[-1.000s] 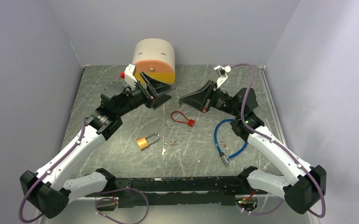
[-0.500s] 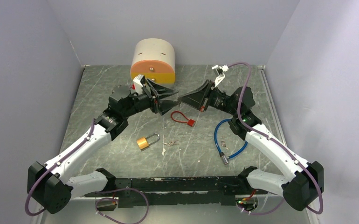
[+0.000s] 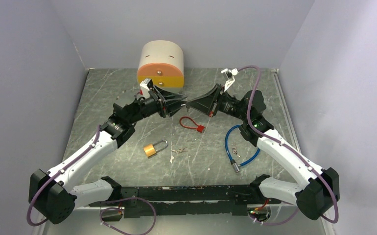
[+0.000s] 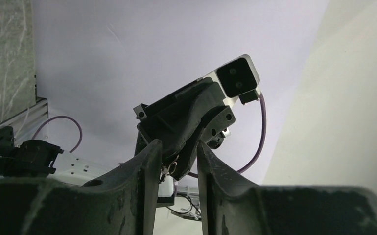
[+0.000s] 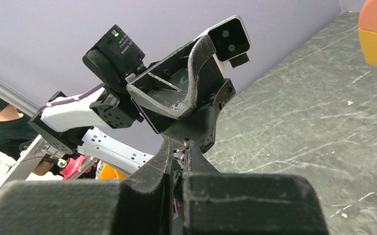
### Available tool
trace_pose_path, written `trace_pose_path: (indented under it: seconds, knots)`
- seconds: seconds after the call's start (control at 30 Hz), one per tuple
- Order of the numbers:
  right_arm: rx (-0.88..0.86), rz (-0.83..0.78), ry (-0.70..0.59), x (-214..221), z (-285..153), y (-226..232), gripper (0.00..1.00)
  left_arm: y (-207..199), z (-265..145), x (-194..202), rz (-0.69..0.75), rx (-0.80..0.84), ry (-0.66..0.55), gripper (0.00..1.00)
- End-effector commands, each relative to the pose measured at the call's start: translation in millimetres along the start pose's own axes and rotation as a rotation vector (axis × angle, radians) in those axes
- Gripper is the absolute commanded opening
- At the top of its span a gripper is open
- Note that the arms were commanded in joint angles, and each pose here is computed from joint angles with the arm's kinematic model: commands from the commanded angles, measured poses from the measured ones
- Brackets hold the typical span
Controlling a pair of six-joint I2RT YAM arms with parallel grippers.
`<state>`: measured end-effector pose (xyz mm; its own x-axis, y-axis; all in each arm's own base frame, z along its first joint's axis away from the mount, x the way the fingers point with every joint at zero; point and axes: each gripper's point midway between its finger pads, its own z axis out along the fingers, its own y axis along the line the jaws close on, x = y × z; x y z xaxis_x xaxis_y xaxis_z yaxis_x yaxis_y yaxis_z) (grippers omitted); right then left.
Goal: Unlock with the key
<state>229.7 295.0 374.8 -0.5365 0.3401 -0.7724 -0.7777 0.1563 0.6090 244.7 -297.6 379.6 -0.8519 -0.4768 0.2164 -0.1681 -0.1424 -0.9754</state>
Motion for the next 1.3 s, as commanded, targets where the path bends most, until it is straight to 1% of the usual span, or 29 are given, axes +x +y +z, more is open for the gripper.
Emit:
trace_pose_path:
  seconds: [0.0,0.2,0.33,0.43,0.57,0.6,0.63,0.67,0.7,0.73,0.77,0.8,0.87,0.9,0.97,1.03,1.1,1.13,1.17,1.27]
  knots:
    - [-0.016,-0.054,-0.042,-16.1,3.2,8.2,0.00,-9.9,-0.1,4.5,-0.012,0.043,0.029,0.34]
    - [-0.008,-0.052,-0.041,-15.2,2.8,6.1,0.00,-7.8,1.4,2.1,-0.007,0.031,0.018,0.17]
    - [-0.009,-0.048,-0.044,-16.3,3.2,6.6,0.00,-5.9,2.3,0.8,-0.003,0.022,0.012,0.03]
    - [-0.008,-0.045,-0.045,-16.4,3.0,6.9,0.00,-6.5,2.6,-0.8,0.024,0.025,0.003,0.03]
    - [0.004,-0.025,-0.036,-15.3,2.0,6.6,0.01,-9.7,3.4,-3.2,0.111,0.016,-0.024,0.02]
    - [0.012,-0.013,-0.031,-14.5,1.4,5.6,0.13,-9.7,3.5,-4.3,0.139,0.010,-0.033,0.03]
    - [0.017,-0.004,-0.027,-14.3,0.8,6.0,0.30,-9.9,3.1,-5.6,0.175,0.005,-0.043,0.03]
    - [0.018,0.000,-0.023,-14.3,-0.1,7.3,0.44,-11.1,2.6,-7.7,0.229,0.007,-0.057,0.03]
    - [0.017,0.000,-0.023,-16.4,-1.8,9.6,0.55,-10.0,1.5,-9.7,0.303,0.000,-0.068,0.03]
    - [0.014,0.003,-0.025,-18.6,-3.6,12.2,0.62,-11.2,0.9,-9.9,0.362,-0.004,-0.069,0.03]
    - [0.006,0.004,-0.025,-21.0,-5.3,16.0,0.66,-13.9,0.7,-9.1,0.444,0.003,-0.059,0.02]
    - [-0.005,0.008,-0.020,-22.4,-7.1,20.0,0.67,-19.5,0.5,-5.6,0.515,0.008,-0.041,0.03]
    - [-0.010,0.024,0.000,-23.9,-8.6,24.4,0.68,-24.5,0.5,0.9,0.646,0.016,0.002,0.03]
    - [-0.009,0.031,0.016,-23.1,-8.3,25.1,0.68,-26.5,0.6,3.5,0.688,0.020,0.020,0.03]
    - [-0.010,0.033,0.046,-21.1,-7.9,25.7,0.65,-33.7,-0.8,10.2,0.767,0.057,0.050,0.02]
    - [-0.017,0.032,0.071,-17.6,-7.5,25.4,0.55,-38.9,-1.8,16.9,0.830,0.089,0.087,0.02]
    - [-0.034,0.023,0.080,-17.3,-7.1,28.4,0.44,-41.8,-2.4,23.2,0.882,0.113,0.124,0.02]
    - [-0.052,0.020,0.080,-18.1,-7.1,31.9,0.42,-43.2,-2.8,26.1,0.907,0.125,0.143,0.03]
    - [-0.072,0.015,0.077,-19.8,-7.1,36.3,0.41,-42.5,-3.0,28.1,0.930,0.131,0.161,0.02]
    - [-0.097,0.004,0.065,-24.4,-7.3,43.9,0.48,-42.4,-4.0,31.6,0.985,0.137,0.191,0.03]
